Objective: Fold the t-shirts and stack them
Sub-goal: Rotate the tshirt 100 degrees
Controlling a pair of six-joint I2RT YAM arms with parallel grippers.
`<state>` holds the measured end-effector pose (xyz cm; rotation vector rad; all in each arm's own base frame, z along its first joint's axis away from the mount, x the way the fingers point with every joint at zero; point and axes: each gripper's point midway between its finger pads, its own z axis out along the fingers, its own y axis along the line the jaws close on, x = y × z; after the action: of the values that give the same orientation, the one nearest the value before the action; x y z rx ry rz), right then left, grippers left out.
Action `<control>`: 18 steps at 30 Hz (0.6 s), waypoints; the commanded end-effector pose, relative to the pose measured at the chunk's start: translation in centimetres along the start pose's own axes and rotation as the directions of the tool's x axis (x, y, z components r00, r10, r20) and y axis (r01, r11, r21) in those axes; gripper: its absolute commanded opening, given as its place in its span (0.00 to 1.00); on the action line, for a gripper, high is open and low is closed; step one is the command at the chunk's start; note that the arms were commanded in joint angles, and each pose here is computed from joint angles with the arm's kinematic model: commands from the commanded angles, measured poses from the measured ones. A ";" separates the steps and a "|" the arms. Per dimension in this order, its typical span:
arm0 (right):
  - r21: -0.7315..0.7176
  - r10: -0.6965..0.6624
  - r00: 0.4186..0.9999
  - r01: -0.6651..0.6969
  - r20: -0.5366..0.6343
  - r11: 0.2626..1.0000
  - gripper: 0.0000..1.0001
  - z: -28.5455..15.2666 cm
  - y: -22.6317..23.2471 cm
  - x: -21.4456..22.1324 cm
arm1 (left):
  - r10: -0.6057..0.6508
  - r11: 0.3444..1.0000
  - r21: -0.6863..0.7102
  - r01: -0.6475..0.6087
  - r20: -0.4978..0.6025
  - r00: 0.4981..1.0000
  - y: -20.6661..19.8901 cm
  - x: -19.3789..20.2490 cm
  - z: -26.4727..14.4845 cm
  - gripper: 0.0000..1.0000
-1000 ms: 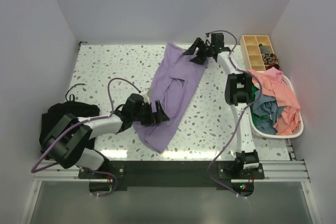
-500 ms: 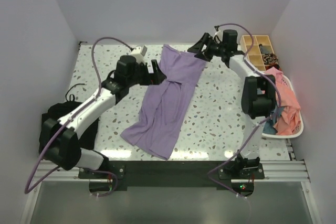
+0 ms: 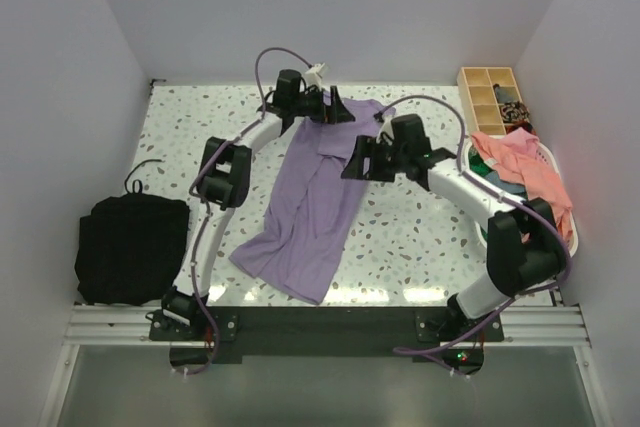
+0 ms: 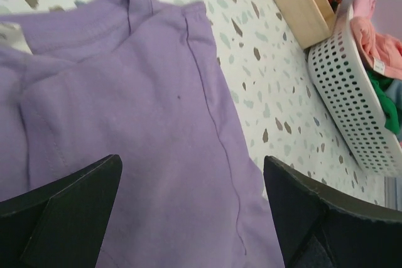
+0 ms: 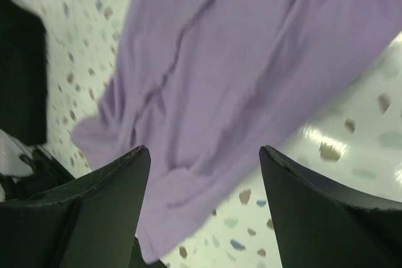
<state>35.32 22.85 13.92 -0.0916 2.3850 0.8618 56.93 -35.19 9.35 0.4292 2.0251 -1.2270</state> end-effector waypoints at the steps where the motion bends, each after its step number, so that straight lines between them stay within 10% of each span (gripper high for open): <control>1: 0.024 -0.051 0.994 0.054 -0.100 0.998 0.74 0.0 0.0 4.9 | 0.016 0.976 0.218 -0.010 -0.024 1.000 -2.9 0.7 0.6 1.00; 18: -0.204 -0.065 0.898 -0.028 -0.435 0.979 0.75 2.6 7.3 19.0 | -0.079 0.997 0.013 0.079 -0.002 0.997 8.1 3.2 -0.5 1.00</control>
<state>20.66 30.42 5.02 -0.3895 2.7199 1.0699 57.25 -34.74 5.43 0.4836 1.9793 -1.3572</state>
